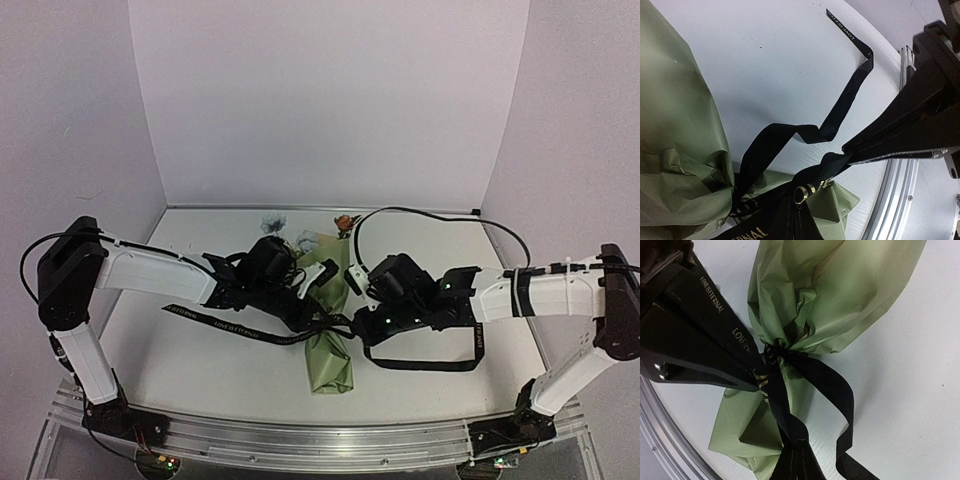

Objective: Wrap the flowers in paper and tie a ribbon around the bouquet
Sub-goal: Cross the half-tied ribbon over the folded bouquet.

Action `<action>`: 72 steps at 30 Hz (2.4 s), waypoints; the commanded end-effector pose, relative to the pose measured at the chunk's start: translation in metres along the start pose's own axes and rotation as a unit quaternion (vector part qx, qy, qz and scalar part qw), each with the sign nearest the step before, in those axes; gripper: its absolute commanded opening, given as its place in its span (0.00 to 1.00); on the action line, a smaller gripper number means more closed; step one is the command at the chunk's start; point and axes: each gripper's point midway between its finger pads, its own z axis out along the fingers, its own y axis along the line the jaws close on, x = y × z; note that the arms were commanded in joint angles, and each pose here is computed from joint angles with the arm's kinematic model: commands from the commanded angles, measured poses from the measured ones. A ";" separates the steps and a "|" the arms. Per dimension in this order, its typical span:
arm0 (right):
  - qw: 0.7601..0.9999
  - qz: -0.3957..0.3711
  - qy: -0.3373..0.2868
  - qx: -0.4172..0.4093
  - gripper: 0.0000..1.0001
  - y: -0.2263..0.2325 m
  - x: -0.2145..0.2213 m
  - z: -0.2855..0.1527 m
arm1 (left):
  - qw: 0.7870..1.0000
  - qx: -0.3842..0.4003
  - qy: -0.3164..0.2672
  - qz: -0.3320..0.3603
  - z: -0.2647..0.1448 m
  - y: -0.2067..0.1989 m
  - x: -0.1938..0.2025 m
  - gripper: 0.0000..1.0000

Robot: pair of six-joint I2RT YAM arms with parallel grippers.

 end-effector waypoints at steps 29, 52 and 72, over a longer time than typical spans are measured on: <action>0.822 0.374 -0.026 0.428 0.70 -0.232 0.181 -0.124 | 0.997 0.023 -0.055 0.043 -0.003 -0.019 -0.039 0.00; 0.785 0.486 -0.018 0.383 0.43 -0.230 0.206 -0.083 | 0.997 0.029 -0.057 0.046 -0.003 -0.023 -0.040 0.00; 0.880 0.411 -0.089 0.222 0.00 -0.184 -0.052 -0.080 | 0.995 0.046 -0.049 0.067 0.008 -0.029 -0.042 0.00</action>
